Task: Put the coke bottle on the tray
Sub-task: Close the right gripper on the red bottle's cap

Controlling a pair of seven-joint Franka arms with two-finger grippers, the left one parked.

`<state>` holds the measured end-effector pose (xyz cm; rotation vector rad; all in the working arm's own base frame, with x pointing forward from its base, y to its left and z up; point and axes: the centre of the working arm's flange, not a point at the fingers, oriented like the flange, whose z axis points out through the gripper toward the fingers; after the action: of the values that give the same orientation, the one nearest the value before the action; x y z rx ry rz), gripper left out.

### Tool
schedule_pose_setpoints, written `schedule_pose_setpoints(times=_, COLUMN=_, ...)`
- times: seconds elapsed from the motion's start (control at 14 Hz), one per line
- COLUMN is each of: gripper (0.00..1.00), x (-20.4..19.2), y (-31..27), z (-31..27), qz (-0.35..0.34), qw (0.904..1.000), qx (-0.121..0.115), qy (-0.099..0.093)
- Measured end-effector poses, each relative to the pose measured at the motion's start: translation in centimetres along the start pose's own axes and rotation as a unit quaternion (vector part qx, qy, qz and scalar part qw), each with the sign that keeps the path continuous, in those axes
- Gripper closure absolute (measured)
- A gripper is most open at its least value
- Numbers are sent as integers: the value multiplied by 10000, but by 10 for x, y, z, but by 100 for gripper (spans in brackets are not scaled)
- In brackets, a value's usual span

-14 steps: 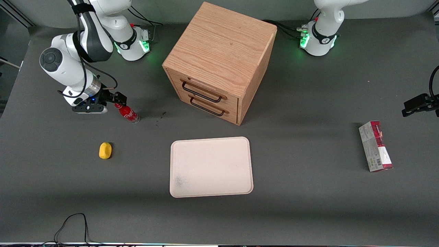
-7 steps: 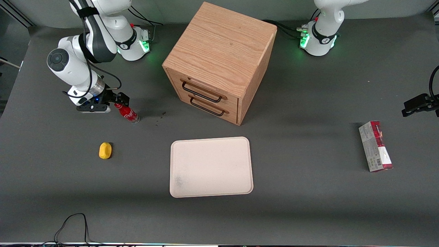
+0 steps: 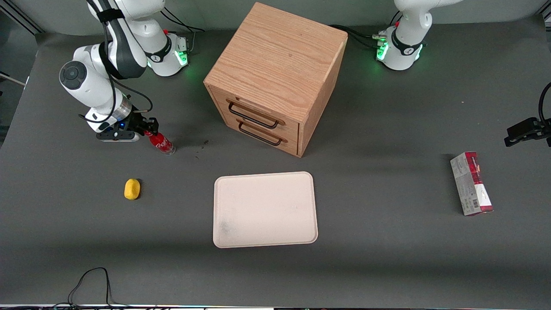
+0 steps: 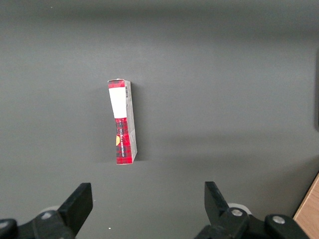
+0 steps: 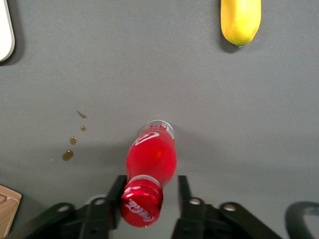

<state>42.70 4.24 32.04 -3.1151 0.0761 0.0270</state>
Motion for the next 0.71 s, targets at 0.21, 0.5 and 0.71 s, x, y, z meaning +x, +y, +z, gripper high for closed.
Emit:
schedule_pose_setpoints(times=0.21, gripper=69, x=0, y=0, z=0, qz=-5, qw=10000, qx=-1, qy=1)
schedule_pose_setpoints(times=0.5, gripper=69, x=7, y=-2, z=-9, qz=4, qw=9999, qx=16, qy=111)
schedule_pose_setpoints(times=0.71, gripper=69, x=30, y=-5, z=-47, qz=48, qw=9999, qx=21, qy=133)
